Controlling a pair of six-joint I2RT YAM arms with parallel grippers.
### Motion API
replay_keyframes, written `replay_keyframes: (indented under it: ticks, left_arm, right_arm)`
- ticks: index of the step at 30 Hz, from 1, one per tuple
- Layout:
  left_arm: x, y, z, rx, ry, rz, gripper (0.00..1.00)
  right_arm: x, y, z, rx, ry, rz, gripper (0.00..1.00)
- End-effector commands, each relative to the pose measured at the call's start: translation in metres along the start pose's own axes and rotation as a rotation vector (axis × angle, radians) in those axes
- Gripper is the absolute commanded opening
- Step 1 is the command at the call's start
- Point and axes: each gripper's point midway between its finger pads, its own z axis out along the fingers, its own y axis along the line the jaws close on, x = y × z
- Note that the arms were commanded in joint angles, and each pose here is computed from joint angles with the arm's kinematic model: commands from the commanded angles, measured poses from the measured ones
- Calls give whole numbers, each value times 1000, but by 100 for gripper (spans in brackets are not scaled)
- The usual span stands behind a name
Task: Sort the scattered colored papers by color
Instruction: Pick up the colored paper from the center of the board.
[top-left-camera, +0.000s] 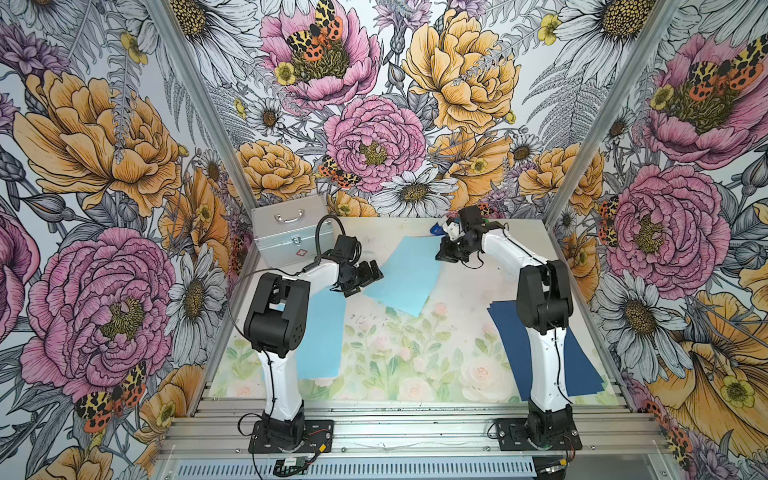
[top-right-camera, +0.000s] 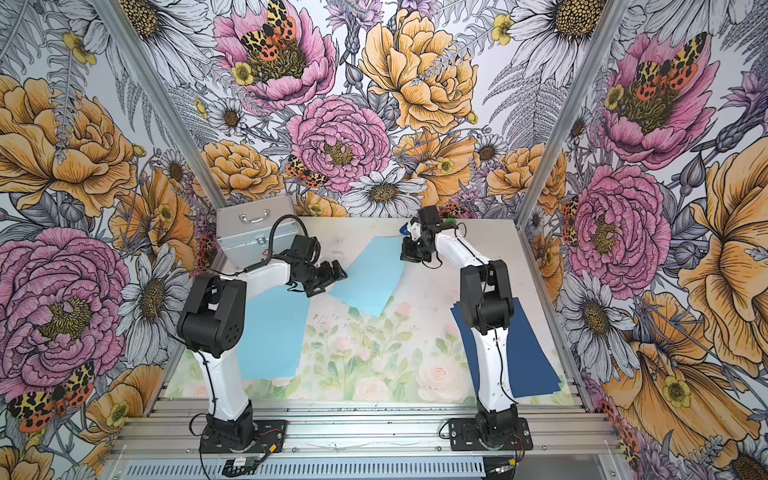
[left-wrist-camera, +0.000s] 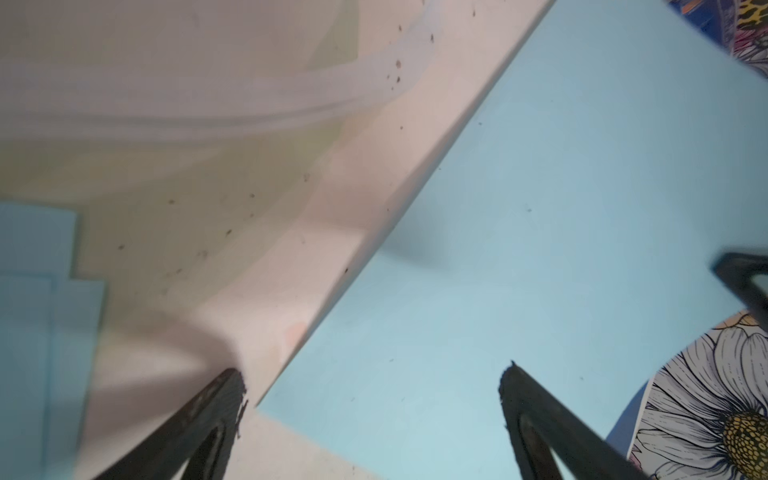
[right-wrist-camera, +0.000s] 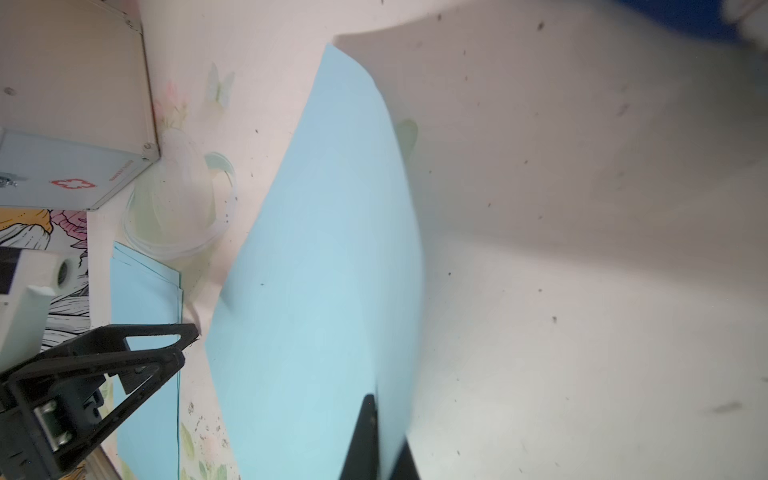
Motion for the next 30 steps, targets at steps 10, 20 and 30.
replay_keyframes:
  ticks: [10, 20, 30]
  left_arm:
    - [3, 5, -100, 26, -180, 8, 98]
    - [16, 30, -182, 44, -367, -49, 98]
    - [29, 70, -252, 71, -561, -172, 98]
  right_arm:
    - [-13, 48, -87, 414, -201, -416, 0]
    - [18, 182, -113, 528, -341, -822, 0]
    - [97, 344, -127, 75, -390, -1089, 0]
